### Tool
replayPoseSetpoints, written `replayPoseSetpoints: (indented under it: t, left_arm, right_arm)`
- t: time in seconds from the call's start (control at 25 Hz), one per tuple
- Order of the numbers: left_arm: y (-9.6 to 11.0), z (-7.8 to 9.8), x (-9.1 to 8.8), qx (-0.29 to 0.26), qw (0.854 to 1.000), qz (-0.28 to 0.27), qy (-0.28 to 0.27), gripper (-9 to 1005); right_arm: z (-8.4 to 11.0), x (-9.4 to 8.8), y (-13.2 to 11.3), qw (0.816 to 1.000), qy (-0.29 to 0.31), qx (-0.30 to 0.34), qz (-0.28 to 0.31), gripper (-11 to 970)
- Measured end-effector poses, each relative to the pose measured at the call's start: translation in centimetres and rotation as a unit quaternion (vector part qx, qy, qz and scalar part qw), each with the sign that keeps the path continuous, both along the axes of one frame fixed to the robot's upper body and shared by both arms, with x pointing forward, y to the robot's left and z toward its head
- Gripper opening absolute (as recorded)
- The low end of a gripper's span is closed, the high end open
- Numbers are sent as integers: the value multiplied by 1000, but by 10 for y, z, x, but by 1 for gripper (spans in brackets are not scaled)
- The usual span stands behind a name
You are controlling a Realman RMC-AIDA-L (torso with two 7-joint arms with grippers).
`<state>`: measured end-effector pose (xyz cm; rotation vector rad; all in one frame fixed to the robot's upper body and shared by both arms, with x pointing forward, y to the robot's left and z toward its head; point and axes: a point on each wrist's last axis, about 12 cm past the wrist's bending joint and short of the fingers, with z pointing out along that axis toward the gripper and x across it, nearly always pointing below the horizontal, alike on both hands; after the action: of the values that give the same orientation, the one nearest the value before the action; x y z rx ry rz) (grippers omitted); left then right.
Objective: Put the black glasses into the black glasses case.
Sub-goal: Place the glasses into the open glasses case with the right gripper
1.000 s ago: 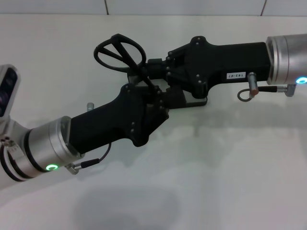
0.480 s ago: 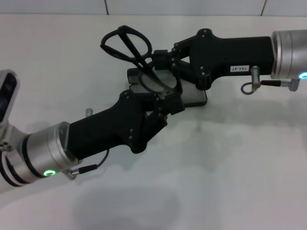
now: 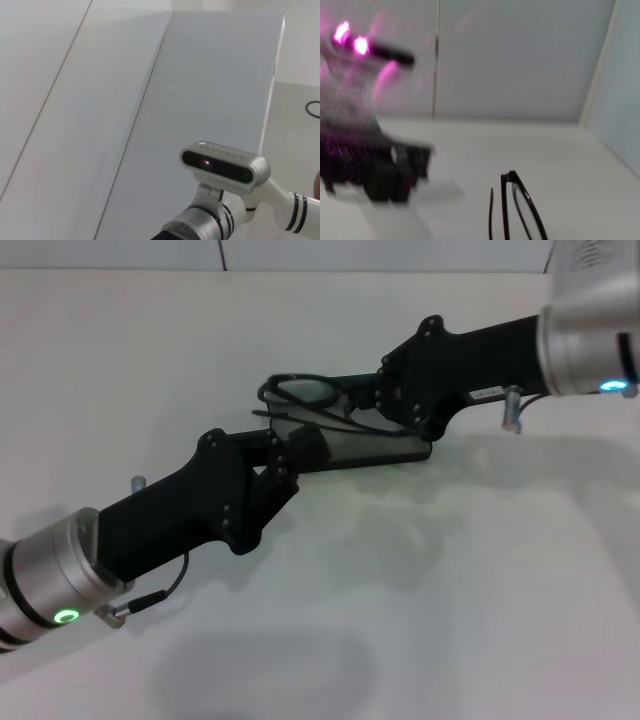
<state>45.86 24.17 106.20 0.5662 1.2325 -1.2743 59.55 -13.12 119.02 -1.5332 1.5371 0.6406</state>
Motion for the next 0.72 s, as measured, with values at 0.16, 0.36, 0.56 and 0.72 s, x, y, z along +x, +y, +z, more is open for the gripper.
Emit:
replayPoseSetpoints:
  t: [0.16,0.36,0.56,0.72]
  left_arm:
    - [1,-1,-1,1,1000,3,-1,47]
    - [0,-1,-1,2,1000,5,-1,47]
    - [0,-2,-1,3,1000,6,0,47]
    - [0,-2,-1,4,1000,7,1,47]
  right_arm:
    - [-3,4,14,997,-32,-74,-14,30]
    - [-13,9,29,987,-70,-143,-27,29]
    - [-24,8,37,982,-96,-162,-28,30]
    - [-29,13,39,980,-102,-167,-36,30]
